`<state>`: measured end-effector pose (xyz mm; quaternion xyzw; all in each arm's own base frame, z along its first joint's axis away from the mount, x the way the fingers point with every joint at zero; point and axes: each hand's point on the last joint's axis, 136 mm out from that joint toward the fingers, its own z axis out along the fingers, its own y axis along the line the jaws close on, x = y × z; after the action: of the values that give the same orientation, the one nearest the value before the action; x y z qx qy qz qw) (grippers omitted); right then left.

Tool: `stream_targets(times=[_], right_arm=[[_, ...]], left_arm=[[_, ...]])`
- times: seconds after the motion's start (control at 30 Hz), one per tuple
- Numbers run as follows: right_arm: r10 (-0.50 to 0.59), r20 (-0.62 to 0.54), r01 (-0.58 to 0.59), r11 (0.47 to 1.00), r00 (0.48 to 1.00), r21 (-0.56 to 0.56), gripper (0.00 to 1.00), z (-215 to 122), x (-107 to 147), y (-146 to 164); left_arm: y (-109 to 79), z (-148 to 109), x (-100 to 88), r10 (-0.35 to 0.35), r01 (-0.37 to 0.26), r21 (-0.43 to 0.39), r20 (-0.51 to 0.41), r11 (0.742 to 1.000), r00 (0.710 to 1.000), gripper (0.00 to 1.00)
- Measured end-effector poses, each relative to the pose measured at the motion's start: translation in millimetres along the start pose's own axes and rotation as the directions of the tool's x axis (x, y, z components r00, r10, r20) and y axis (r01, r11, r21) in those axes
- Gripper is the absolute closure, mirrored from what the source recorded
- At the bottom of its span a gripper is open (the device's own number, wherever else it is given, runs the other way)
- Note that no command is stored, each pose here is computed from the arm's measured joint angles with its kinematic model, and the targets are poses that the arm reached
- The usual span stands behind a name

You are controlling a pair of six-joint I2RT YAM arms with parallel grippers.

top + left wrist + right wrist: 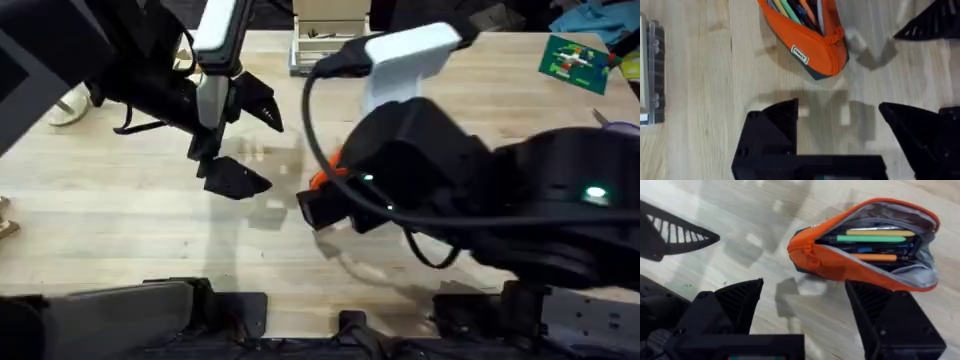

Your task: Unzip the bag, pick up the pens from the table one at a time and place them inside, then zip the bag closed.

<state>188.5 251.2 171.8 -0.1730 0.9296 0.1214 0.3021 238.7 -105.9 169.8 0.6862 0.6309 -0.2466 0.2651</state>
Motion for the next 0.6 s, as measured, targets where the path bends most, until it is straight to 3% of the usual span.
stream_targets(times=[0.3, 0.6], right_arm=[[0.014, -0.037, -0.013, 1.0, 0.999, 0.029, 0.003, 20, 6, 4], [0.139, -0.025, -0.137, 0.989, 0.99, 0.06, 0.003, 34, -2, -5]], left_arm=[[0.0, 0, 0.0, 0.0, 0.0, 0.0, 0.0, 1.0, 1.0, 0.006], [0.0, 0, 0.0, 0.0, 0.0, 0.0, 0.0, 1.0, 1.0, 0.008]])
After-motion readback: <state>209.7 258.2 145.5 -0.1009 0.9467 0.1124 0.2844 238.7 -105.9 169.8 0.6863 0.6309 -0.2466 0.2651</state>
